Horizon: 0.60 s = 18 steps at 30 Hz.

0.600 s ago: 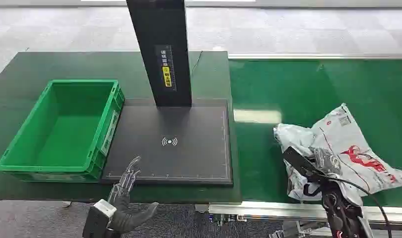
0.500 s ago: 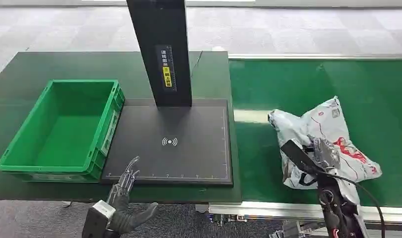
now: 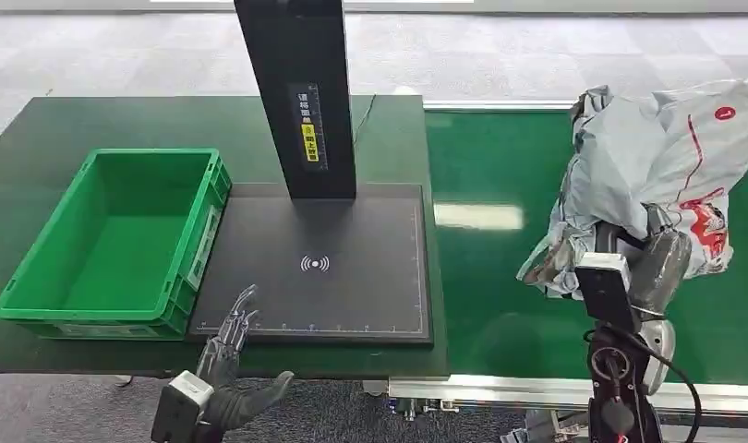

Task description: Moved the parcel from conveyor to table for the left to box.

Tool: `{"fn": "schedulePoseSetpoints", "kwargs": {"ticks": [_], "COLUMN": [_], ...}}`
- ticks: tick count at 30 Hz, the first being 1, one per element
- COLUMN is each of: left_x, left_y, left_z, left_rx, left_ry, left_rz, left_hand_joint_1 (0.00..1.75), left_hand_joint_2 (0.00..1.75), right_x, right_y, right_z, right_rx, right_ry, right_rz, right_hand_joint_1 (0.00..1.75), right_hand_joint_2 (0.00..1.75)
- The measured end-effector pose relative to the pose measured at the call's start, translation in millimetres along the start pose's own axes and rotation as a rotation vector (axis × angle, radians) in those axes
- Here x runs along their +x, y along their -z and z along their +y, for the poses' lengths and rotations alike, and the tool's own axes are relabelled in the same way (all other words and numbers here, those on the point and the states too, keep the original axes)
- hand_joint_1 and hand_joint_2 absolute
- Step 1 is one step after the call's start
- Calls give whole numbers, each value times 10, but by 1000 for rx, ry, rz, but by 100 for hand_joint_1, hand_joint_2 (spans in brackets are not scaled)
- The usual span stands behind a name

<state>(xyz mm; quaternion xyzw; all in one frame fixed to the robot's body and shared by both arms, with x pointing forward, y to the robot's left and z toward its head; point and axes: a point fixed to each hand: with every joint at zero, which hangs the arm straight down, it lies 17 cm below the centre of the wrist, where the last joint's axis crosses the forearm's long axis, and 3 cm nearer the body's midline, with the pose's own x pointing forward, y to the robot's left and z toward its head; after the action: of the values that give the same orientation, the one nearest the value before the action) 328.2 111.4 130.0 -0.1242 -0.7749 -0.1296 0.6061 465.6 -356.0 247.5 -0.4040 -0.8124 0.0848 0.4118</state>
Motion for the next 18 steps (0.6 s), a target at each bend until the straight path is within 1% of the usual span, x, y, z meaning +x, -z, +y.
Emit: {"fn": "schedulePoseSetpoints", "kwargs": {"ticks": [3,5,9,12,14,18], "left_x": [4,21,52,52,43,32], "left_y": [9,29,75,98,99,97], "left_z": [5,1,-17,-16,-18,-18], "left_rx": [1,-5,-19,-22,-23,-24], "left_ry": [0,-1,-1,0,0,-1], "left_rz": [-3,-9,-20,-23,-21,-19], "left_hand_joint_1": [0,0,0,0,0,0], "left_hand_joint_2": [175,175,175,175,175,175], "right_x": [129,249,535,734,807,849], "right_y": [-27,-35,-116,-211,-249,-295], "right_z": [203,383,945,1252,1373,1486], "right_rx": [49,94,242,309,336,368], "right_ry": [58,66,42,66,76,85], "right_rz": [-4,-16,-63,-88,-97,-102], "right_hand_joint_1": [175,175,175,175,175,175], "right_hand_joint_2": [175,175,175,175,175,175]}}
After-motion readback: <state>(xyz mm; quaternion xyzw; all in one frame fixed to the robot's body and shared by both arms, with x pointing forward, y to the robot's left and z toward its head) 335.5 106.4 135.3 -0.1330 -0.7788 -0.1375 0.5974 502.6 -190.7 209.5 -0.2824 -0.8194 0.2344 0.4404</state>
